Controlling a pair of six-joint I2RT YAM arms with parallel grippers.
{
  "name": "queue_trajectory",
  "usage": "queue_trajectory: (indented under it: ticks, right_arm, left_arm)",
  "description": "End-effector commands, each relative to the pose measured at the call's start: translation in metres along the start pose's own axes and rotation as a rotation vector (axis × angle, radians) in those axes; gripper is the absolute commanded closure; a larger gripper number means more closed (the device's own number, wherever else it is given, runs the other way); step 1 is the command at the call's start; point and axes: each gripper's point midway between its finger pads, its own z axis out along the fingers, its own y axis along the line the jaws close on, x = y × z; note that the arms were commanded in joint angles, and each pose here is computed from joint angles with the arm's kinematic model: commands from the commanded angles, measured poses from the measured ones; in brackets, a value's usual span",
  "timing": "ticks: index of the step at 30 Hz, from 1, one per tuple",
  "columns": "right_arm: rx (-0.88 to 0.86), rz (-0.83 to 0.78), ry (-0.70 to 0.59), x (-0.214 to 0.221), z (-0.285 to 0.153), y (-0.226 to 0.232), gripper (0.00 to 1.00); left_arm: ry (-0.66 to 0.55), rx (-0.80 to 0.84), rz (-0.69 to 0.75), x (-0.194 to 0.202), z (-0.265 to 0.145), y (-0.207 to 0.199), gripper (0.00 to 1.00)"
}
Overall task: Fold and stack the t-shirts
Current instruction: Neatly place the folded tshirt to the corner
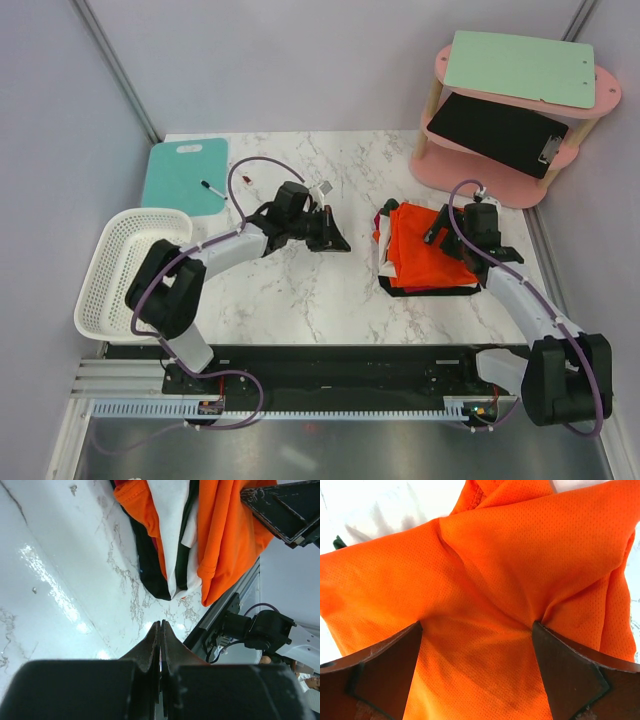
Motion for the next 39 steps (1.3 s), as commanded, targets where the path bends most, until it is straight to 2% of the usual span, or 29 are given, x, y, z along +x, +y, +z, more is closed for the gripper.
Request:
queue_trajectory:
  ticks: [1,8,10,15,18,19,20,21,22,23,24,25,26,30,32,33,34,36,39]
  right_arm:
    - [-0.033,0.002,0.006,0.001,-0.007,0.005,0.02]
    - [-0.216,-0.103,-0.091,-0.051,-0.041,0.058,0.02]
    - [-0.233,-0.143,-0.079,-0.060,-0.040,0.070,0.02]
    - [-0.276,-0.298,0.021,-0.041,-0.021,0.113,0.03]
    - [-0.304,-0.393,0.067,-0.025,-0.013,0.148,0.16]
    - [-0.349,-0.427,0.072,-0.023,-0.017,0.169,0.27]
    - [-0.330,-0.452,0.136,-0.008,-0.004,0.170,0.34]
    - [-0.336,-0.472,0.161,-0.002,-0.001,0.176,0.44]
    - [-0.360,-0.503,0.166,0.000,-0.003,0.191,0.66]
    - [-0.336,-0.524,0.225,0.017,0.009,0.189,0.76]
    - [-0.333,-0.540,0.245,0.023,0.013,0.191,0.90]
    - [-0.333,-0.553,0.254,0.027,0.014,0.197,0.97]
    - [-0.291,-0.571,0.315,0.044,0.028,0.188,1.00]
    - [-0.182,-0.606,0.424,0.074,0.053,0.168,1.00]
    - [-0.142,-0.609,0.466,0.086,0.062,0.158,1.00]
    - [-0.098,-0.615,0.457,0.085,0.067,0.149,1.00]
    - [-0.080,-0.616,0.463,0.088,0.069,0.145,1.00]
    - [-0.046,-0.622,0.464,0.089,0.072,0.138,1.00]
    - [0.003,-0.634,0.457,0.088,0.074,0.129,1.00]
  left_arm:
    - [-0.027,-0.006,0.053,-0.007,-0.011,0.001,0.98]
    - [-0.055,-0.037,0.062,-0.013,-0.025,0.007,0.98]
    - [-0.067,-0.070,0.056,-0.016,-0.033,0.016,0.98]
    - [-0.113,-0.195,0.004,-0.029,-0.058,0.057,0.98]
    - [-0.134,-0.312,-0.040,-0.031,-0.075,0.088,0.98]
    - [-0.122,-0.354,-0.055,-0.027,-0.080,0.098,0.98]
    - [-0.123,-0.389,-0.067,-0.027,-0.083,0.105,0.97]
    - [-0.135,-0.446,-0.085,-0.030,-0.089,0.118,0.96]
    - [-0.134,-0.469,-0.099,-0.029,-0.092,0.125,0.94]
    - [-0.119,-0.494,-0.120,-0.025,-0.094,0.132,0.92]
    - [-0.124,-0.518,-0.137,-0.026,-0.099,0.141,0.91]
    - [-0.122,-0.531,-0.153,-0.025,-0.100,0.146,0.88]
    - [-0.110,-0.543,-0.169,-0.021,-0.102,0.151,0.86]
    - [-0.086,-0.582,-0.216,-0.014,-0.104,0.170,0.71]
    - [-0.080,-0.591,-0.228,-0.012,-0.105,0.175,0.53]
    - [-0.078,-0.597,-0.228,-0.011,-0.106,0.176,0.48]
    - [-0.080,-0.601,-0.229,-0.012,-0.107,0.177,0.36]
    - [-0.087,-0.621,-0.230,-0.012,-0.111,0.180,0.27]
    - [-0.094,-0.654,-0.230,-0.013,-0.115,0.183,0.20]
